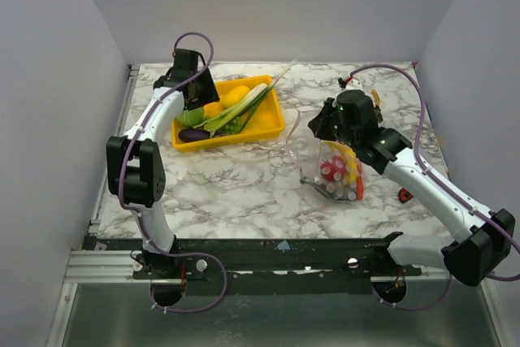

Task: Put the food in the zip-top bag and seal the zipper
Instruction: Move the bin to the center of the board.

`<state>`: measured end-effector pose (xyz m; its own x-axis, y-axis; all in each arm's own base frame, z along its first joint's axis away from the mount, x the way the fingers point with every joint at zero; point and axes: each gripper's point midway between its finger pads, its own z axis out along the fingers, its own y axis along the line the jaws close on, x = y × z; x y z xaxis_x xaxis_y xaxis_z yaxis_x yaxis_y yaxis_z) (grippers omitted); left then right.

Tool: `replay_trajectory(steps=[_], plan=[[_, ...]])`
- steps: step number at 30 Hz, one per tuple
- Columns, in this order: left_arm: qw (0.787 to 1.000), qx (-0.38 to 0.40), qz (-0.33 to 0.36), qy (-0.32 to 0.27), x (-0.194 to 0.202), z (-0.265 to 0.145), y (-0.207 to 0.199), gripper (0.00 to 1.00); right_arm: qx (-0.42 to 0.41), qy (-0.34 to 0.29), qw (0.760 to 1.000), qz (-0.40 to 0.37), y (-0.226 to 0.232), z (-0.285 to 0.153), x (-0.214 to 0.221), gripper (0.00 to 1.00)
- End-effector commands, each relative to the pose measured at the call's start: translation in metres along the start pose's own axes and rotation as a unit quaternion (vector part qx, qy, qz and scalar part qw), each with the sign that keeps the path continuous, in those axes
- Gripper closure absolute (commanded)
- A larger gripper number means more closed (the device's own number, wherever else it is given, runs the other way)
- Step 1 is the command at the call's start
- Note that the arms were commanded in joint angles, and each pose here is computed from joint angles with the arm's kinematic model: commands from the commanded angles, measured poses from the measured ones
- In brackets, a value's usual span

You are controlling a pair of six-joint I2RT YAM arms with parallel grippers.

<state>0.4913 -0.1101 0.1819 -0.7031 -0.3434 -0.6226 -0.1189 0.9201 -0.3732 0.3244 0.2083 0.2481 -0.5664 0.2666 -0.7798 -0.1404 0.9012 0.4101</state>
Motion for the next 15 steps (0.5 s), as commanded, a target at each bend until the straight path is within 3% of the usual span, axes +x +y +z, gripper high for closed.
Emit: replay_trajectory(steps=[1,7,15], plan=[[0.994,-0.095,-0.036,-0.045,0.009,-0.029,0.057,0.44,-0.033,-0.02,0.999,0.002,0.014,-0.013,-0.018,1.0],[0.984,-0.116,-0.133,-0.026,0.053,-0.034,0.104,0.52,-0.042,-0.022,0.999,0.002,0.015,-0.016,-0.015,1.0],[0.98,-0.094,-0.161,0.069,0.109,-0.009,0.11,0.52,-0.047,-0.031,0.998,0.0,0.015,-0.022,-0.017,1.0]])
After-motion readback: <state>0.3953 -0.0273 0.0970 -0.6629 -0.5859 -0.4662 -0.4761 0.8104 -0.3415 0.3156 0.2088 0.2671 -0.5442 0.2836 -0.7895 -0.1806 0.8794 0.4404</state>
